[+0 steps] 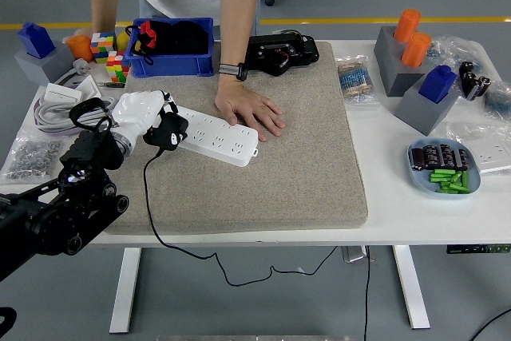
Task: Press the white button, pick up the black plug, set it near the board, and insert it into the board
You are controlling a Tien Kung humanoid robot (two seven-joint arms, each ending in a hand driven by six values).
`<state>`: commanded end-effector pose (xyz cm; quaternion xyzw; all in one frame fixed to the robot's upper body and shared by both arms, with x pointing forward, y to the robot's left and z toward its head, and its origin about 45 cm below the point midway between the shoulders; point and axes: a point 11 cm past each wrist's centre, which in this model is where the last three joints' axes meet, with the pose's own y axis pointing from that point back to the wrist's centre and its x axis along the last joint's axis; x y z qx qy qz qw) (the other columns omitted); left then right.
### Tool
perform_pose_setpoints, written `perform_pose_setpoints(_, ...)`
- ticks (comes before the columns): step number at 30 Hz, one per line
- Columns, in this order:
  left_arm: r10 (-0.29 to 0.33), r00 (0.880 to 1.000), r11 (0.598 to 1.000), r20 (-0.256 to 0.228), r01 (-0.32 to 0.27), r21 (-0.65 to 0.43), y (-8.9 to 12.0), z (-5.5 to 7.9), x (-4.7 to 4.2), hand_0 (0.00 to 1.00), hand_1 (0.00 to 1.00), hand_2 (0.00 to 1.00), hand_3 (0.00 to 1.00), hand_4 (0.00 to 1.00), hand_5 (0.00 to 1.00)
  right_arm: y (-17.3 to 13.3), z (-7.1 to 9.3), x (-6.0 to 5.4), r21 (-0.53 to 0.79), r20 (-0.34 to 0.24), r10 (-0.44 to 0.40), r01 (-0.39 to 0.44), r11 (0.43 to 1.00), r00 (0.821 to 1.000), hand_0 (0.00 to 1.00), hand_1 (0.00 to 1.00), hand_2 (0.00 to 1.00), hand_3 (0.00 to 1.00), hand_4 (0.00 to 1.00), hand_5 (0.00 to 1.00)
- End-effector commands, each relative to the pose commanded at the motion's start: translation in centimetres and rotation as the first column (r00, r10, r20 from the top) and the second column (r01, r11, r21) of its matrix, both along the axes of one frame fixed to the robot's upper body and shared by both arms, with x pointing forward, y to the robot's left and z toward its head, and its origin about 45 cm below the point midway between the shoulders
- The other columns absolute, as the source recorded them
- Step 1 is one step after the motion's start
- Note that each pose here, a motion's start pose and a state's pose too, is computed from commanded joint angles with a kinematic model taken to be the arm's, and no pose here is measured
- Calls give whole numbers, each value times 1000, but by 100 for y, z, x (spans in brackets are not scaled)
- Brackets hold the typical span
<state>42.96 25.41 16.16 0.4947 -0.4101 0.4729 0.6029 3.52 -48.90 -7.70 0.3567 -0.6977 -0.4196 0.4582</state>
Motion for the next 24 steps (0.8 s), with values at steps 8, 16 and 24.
perform_pose_setpoints(8,-10,1000,1000,-5,10,9,-19,-20,-11,193,255,283,475,610,2,3,-2,2,1,1,-2,2,1000,1000,711,677,668,617,662,373)
perform_pose_setpoints(16,2,1000,1000,-24,-1,28,-19,-41,-18,191,255,282,475,610,2,6,-1,9,1,4,-3,3,1000,1000,711,677,669,617,662,374)
perform_pose_setpoints(24,11,998,1000,-54,-9,27,-33,-69,-30,191,253,275,468,608,2,10,-6,-2,2,2,-4,4,1000,1000,711,677,668,617,662,374)
